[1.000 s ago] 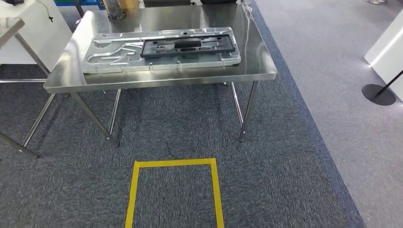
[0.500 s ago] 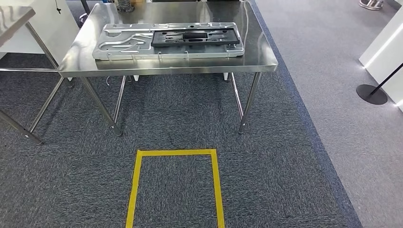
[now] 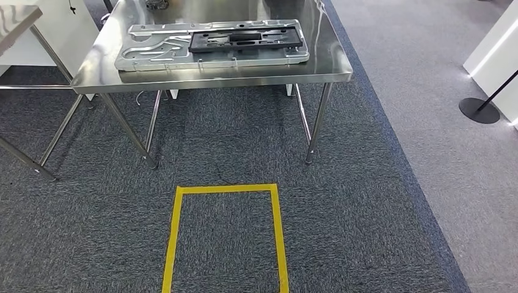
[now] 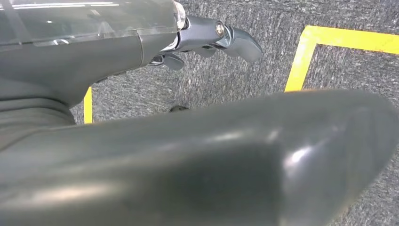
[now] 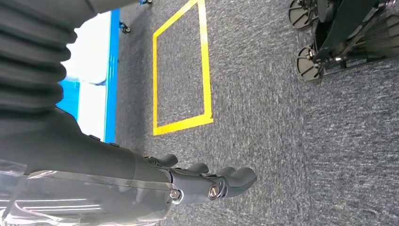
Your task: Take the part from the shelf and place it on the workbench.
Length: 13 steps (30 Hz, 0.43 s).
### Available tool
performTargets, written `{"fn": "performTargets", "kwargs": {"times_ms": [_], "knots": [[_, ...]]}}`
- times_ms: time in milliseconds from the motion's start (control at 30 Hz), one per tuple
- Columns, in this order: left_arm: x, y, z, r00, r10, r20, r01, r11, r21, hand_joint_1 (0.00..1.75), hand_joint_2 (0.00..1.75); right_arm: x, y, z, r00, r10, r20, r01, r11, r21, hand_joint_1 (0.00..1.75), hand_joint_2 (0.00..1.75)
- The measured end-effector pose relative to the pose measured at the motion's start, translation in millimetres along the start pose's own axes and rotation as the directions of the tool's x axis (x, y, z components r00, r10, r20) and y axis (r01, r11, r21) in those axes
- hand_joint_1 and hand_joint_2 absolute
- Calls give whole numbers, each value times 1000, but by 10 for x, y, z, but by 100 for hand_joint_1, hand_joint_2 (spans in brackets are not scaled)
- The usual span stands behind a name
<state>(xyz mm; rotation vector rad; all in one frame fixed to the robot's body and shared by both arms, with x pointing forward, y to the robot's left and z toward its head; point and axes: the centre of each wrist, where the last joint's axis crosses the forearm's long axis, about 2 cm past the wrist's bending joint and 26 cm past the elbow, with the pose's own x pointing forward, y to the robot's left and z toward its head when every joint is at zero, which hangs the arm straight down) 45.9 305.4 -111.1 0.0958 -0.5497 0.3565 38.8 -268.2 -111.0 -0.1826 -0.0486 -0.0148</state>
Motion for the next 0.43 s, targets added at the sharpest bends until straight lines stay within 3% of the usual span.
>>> {"fn": "performTargets", "kwargs": {"times_ms": [33,100,167,233,333,400,433], "knots": [[1,0,0,1000,0,0,0,1000,0,0,0,0,0,0,1000,0,-3,0,1000,1,0,175],[1,-1,-1,1000,0,0,0,1000,0,0,87,0,-2,0,1000,-3,-13,4,1000,3,0,87],[-1,-8,1,1000,-1,0,1,1000,-2,0,175,-1,-8,-2,1000,-11,-21,12,1000,2,0,87],[-4,-18,2,1000,1,-1,-1,1000,-3,0,175,-4,-19,-5,1000,-23,-22,23,1000,-2,0,175],[-11,-25,6,1000,10,-1,-10,1000,-1,0,175,-12,-38,-9,999,-40,-16,39,999,-11,0,175],[-26,-23,13,1000,10,-9,-10,1000,-1,0,87,-23,-57,-14,999,-50,-8,50,999,-14,0,175],[-31,-23,15,1000,9,-12,-9,1000,-2,0,58,-26,-63,-15,999,-53,-6,52,999,-14,0,175]]}}
